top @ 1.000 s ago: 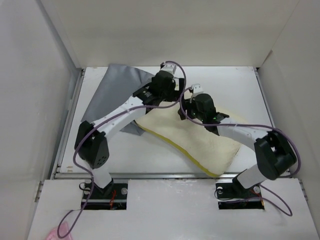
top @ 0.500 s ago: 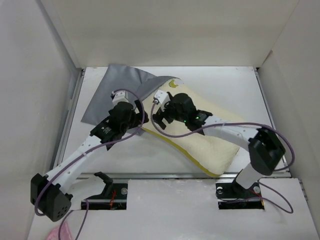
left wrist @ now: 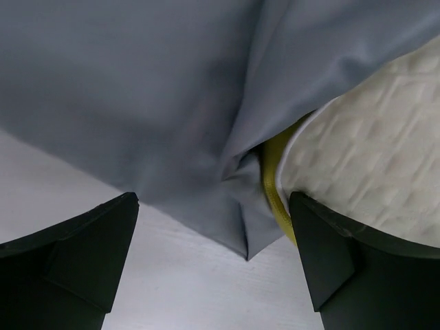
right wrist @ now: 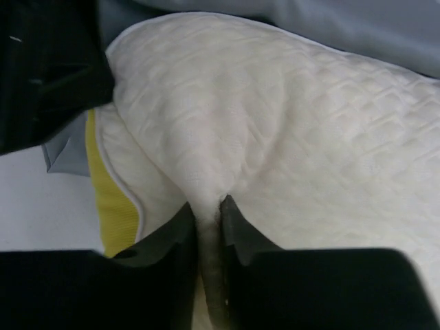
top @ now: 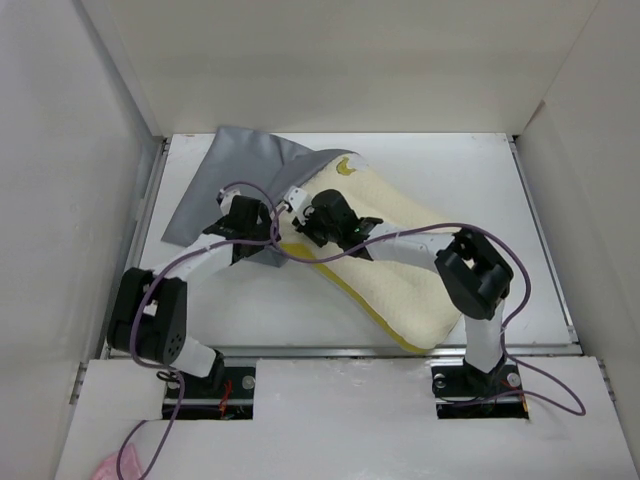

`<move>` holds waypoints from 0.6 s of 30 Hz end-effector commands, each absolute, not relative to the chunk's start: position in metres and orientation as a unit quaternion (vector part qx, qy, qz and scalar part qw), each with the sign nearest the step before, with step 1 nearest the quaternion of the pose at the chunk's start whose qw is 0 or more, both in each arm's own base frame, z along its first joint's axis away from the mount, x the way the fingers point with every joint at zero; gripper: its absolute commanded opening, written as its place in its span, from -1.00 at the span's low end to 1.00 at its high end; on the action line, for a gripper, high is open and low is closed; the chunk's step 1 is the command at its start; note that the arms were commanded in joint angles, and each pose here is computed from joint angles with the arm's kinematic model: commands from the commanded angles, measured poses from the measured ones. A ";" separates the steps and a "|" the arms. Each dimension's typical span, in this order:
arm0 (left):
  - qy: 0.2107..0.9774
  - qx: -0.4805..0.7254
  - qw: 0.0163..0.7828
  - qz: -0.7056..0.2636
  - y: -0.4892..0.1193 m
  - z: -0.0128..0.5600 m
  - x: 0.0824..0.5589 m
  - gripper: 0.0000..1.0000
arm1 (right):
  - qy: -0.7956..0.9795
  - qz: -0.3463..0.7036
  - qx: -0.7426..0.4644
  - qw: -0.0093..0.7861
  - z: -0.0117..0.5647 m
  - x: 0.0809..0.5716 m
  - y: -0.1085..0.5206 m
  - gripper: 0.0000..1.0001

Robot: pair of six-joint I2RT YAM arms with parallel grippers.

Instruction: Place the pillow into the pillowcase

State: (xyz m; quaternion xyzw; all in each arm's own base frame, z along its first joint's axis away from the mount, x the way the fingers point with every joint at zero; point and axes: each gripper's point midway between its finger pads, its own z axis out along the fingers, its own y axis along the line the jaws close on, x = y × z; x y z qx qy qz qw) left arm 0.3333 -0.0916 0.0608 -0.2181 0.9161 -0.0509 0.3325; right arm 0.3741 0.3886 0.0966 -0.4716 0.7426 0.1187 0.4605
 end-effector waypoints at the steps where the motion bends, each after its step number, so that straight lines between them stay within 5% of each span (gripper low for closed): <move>1: 0.903 -0.171 0.378 -0.110 -0.117 0.089 0.373 0.78 | 0.754 0.119 -0.422 0.489 0.111 0.390 0.382 -0.64; 6: 0.911 -0.135 0.371 -0.122 -0.137 0.081 0.400 0.35 | 0.753 0.158 -0.424 0.478 0.109 0.383 0.381 -0.85; 7: 0.905 -0.131 0.385 -0.126 -0.141 0.093 0.412 0.15 | 0.753 0.158 -0.424 0.478 0.109 0.383 0.381 -0.99; 8: 0.905 -0.134 0.386 -0.120 -0.140 0.096 0.416 -0.40 | 0.758 0.154 -0.419 0.475 0.105 0.383 0.378 -1.00; 10: 0.906 -0.126 0.391 -0.107 -0.144 0.103 0.417 -0.98 | 0.763 0.144 -0.416 0.472 0.099 0.385 0.375 -1.00; 18: 0.880 -0.105 0.452 -0.105 -0.149 0.168 0.388 -1.00 | 0.773 0.159 -0.382 0.481 0.103 0.389 0.373 -1.00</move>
